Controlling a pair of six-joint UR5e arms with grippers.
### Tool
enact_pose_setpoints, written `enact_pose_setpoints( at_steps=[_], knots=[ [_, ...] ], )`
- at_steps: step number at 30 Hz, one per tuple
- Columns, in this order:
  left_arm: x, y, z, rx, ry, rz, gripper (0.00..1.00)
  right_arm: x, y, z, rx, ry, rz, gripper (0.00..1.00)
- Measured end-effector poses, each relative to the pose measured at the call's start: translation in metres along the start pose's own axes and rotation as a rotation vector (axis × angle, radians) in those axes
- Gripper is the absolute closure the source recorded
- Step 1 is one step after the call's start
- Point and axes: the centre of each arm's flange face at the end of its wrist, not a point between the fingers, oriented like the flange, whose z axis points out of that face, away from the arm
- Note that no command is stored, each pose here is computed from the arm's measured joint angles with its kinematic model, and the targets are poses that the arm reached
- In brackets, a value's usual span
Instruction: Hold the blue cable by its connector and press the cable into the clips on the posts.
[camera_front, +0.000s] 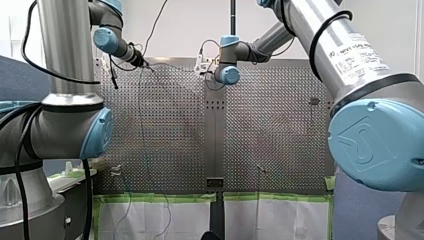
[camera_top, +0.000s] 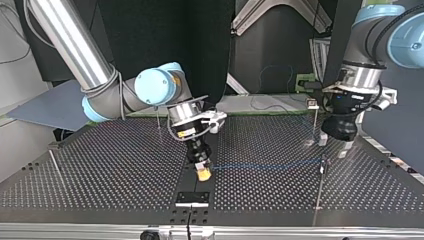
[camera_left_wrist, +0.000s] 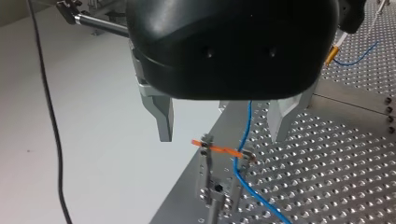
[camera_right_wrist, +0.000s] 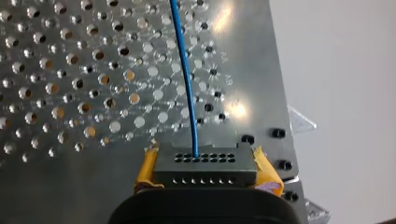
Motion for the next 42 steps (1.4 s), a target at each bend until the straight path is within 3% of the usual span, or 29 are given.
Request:
enact_pose_setpoints(
  at_steps=[10,18,30,42],
  knots=[
    [-0.0066,-0.0037,-0.0037,-0.003,-0.03,0.06,0.0,-0.0038,0.009,-0.0022,-0.044,-0.023,-0.013,1.0],
    [0.001,0.0005,0.0006,-0.022,-0.009,0.1,0.0,-0.0046,0.0094,-0.0025,-0.049,-0.026,-0.014,1.0],
    [0.002,0.0016,-0.0014,-0.076,-0.014,0.184,0.0,-0.0043,0.0099,-0.0023,-0.05,-0.024,-0.014,1.0],
    [0.0008,-0.0012,0.0006,-0.048,-0.025,0.204,0.0,-0.0043,0.0098,-0.0024,-0.049,-0.025,-0.012,1.0]
  ],
)
